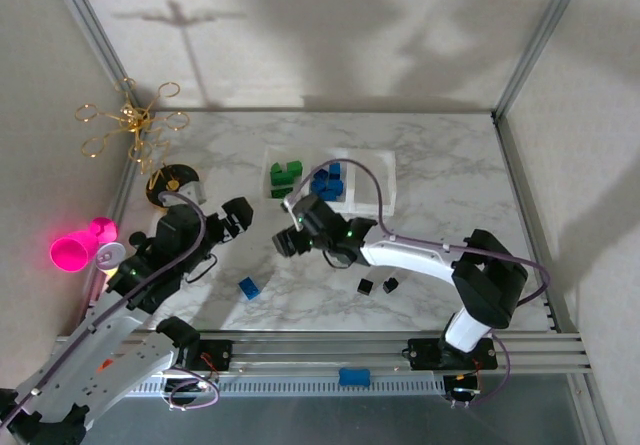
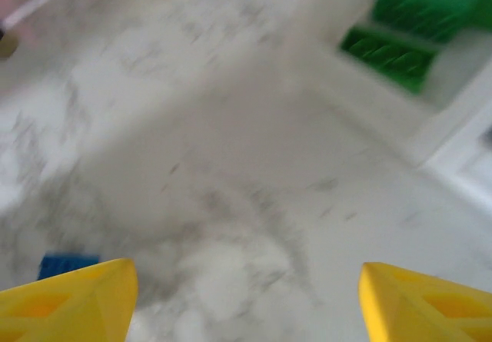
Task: Sort the legos into containers by color
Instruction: Pick up the lego from the bottom-center of the table.
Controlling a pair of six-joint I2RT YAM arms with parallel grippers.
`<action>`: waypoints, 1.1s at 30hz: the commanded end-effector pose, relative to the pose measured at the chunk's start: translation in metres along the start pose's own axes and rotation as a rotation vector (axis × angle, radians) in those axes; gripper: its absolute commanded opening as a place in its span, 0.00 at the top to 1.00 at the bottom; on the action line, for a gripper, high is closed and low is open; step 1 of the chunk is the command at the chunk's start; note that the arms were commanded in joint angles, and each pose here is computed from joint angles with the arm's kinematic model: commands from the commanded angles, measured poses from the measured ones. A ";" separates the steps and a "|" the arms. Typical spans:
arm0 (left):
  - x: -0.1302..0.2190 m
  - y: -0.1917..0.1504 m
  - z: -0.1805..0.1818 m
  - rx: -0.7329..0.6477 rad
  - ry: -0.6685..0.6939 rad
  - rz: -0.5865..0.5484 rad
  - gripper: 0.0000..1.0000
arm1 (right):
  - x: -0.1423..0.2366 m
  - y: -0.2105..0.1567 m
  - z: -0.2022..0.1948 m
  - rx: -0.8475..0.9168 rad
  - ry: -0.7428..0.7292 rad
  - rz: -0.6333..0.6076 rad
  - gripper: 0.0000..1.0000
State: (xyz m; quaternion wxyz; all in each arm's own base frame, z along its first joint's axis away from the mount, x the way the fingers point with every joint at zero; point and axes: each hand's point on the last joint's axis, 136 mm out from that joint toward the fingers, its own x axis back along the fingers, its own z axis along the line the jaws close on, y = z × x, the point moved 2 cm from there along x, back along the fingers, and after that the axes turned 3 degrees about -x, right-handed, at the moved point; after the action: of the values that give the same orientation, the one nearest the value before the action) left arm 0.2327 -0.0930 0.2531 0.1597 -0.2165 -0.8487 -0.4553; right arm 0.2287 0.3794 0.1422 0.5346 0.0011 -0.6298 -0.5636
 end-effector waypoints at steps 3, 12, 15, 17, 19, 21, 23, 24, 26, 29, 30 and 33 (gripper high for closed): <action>0.012 -0.009 0.028 0.025 0.098 -0.003 0.00 | -0.006 -0.032 0.049 0.044 0.137 0.032 0.23; 0.028 -0.006 0.042 0.059 0.145 -0.043 0.00 | -0.037 -0.064 0.115 0.048 0.209 0.096 0.21; 0.031 -0.003 0.043 0.064 0.159 -0.051 0.00 | -0.048 -0.068 0.127 0.065 0.188 0.113 0.21; 0.032 -0.001 0.042 0.064 0.158 -0.056 0.00 | -0.054 -0.070 0.130 0.084 0.162 0.107 0.21; 0.033 0.001 0.043 0.060 0.162 -0.062 0.00 | -0.062 -0.073 0.127 0.083 0.124 0.113 0.21; 0.035 0.002 0.045 0.065 0.175 -0.070 0.00 | -0.068 -0.073 0.122 0.075 0.072 0.120 0.21; 0.036 0.004 0.045 0.068 0.177 -0.078 0.00 | -0.073 -0.074 0.119 0.069 0.045 0.126 0.22; 0.037 0.004 0.045 0.070 0.177 -0.082 0.00 | -0.075 -0.077 0.119 0.071 0.041 0.133 0.23; 0.037 0.005 0.045 0.072 0.176 -0.088 0.00 | -0.079 -0.080 0.118 0.075 0.033 0.140 0.25; 0.038 0.006 0.046 0.071 0.182 -0.093 0.00 | -0.085 -0.086 0.118 0.086 0.014 0.161 0.26; 0.038 0.007 0.046 0.073 0.181 -0.094 0.00 | -0.087 -0.089 0.117 0.089 0.008 0.171 0.27; 0.036 0.006 0.046 0.070 0.181 -0.094 0.00 | -0.091 -0.095 0.113 0.093 -0.011 0.184 0.30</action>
State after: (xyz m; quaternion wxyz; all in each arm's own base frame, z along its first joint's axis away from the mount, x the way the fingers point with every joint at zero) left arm 0.2033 -0.0480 0.2411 0.2245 -0.1422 -0.8519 -0.4514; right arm 0.1360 0.4822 0.0450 0.5892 -0.0187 -0.6419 -0.4904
